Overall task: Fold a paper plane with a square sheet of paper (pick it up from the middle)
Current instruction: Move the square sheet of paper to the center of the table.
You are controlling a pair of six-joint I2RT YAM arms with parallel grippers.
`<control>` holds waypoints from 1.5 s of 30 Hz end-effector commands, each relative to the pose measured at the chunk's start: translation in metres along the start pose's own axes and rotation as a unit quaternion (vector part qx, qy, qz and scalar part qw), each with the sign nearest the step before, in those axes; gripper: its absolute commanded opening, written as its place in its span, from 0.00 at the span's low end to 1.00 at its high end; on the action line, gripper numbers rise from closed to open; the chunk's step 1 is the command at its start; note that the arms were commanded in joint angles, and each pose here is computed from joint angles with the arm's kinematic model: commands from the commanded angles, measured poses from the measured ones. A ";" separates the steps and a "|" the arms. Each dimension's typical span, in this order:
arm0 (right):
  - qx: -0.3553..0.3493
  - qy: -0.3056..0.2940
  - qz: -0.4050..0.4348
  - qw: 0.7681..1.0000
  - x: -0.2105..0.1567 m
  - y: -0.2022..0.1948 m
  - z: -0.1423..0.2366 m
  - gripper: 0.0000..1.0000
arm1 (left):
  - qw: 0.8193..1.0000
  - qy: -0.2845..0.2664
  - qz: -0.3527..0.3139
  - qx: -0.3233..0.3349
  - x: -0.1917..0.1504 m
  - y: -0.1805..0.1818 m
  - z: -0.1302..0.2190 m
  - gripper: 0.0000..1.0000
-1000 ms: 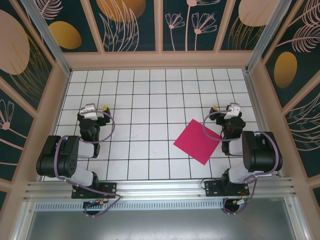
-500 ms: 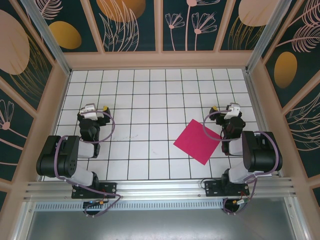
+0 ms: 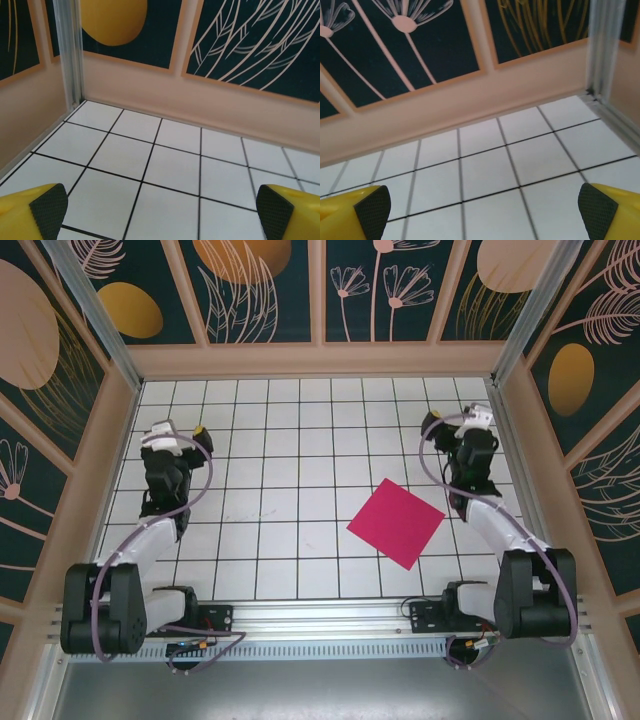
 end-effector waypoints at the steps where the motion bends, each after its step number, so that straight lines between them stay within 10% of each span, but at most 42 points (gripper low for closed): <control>1: -0.022 0.131 -0.063 0.989 -0.041 0.007 0.000 0.99 | 0.997 0.053 0.051 -0.013 0.004 -0.005 0.008 0.99; 18: -0.143 0.388 -0.213 0.885 -0.201 0.026 0.049 0.96 | 0.989 0.102 0.087 -0.063 0.014 -0.024 0.016 0.98; 45: -0.149 0.461 -0.172 0.858 -0.268 0.038 0.048 0.96 | 0.984 0.139 0.078 -0.075 -0.005 -0.029 0.012 0.98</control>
Point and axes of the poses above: each hand's point on the last joint's axis, 136 mm out from that joint toward the fingers, its own z axis back along the fingers, its own y axis along the line the jaws close on, x = y × z, the point moved 1 cm from there along z, back along the fingers, and after that the axes turned 8 degrees about -z, right-handed, at the moved point
